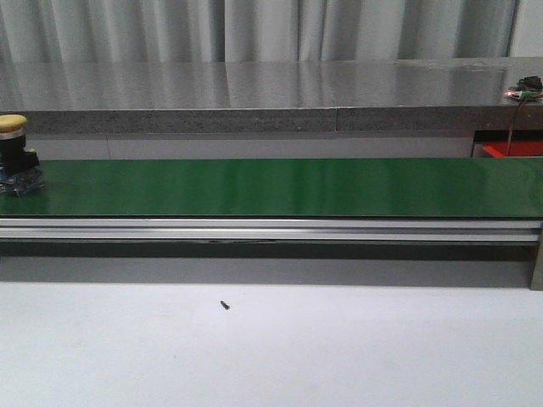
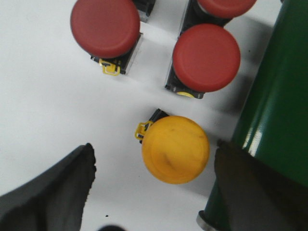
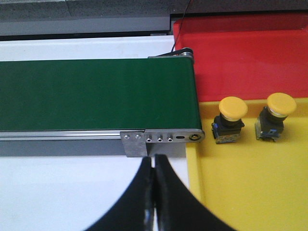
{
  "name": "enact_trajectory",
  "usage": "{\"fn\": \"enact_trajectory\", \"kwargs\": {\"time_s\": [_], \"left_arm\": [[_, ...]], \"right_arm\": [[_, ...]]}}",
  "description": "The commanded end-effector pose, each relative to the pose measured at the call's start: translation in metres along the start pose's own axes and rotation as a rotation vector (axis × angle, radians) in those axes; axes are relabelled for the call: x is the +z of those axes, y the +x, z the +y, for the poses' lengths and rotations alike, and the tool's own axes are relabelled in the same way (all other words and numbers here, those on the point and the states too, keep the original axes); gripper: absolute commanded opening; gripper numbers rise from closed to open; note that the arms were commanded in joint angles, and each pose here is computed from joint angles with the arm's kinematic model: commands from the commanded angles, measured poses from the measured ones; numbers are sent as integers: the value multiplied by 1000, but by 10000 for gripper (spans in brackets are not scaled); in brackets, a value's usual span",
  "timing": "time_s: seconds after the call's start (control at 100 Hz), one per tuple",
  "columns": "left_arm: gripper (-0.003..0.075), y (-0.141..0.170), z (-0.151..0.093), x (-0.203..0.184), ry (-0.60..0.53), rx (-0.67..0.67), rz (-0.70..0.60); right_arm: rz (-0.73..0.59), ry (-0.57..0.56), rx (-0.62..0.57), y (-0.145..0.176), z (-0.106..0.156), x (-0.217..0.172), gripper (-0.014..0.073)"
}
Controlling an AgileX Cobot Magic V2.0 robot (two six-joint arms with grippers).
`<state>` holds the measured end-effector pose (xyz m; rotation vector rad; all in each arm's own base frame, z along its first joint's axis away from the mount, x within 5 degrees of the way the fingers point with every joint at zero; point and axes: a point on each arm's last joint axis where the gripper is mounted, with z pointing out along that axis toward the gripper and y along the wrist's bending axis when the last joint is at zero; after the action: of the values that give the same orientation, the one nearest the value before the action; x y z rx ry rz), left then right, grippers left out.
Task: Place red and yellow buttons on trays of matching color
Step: 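Grasp the last yellow button from the cluster with the left gripper, then place the yellow button on the belt and raise the left gripper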
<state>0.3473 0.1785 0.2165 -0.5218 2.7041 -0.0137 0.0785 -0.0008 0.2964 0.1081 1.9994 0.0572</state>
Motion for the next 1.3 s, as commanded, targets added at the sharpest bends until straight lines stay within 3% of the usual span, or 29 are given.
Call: {"fn": "enact_trajectory", "kwargs": {"time_s": [0.0,0.44,0.75,0.97,1.29], "left_arm": [[494,-10,-6,-15,11,16,-77],[490,-13,-8,3,18,19,-80],[277,-13,-8,3,17,19,-85],[225,-13,-8,3,17,19,-83],[222,-18,-14,-52,-1,41,-225]], "right_arm": [[-100,-4,-20,-14,1,-4,-66],[-100,-4,-20,-14,1,-4,-66],[-100,-4,-20,-14,1,-4,-66],[-100,-4,-20,-14,1,-4,-66],[-100,-4,-20,-14,1,-4,-66]]}}
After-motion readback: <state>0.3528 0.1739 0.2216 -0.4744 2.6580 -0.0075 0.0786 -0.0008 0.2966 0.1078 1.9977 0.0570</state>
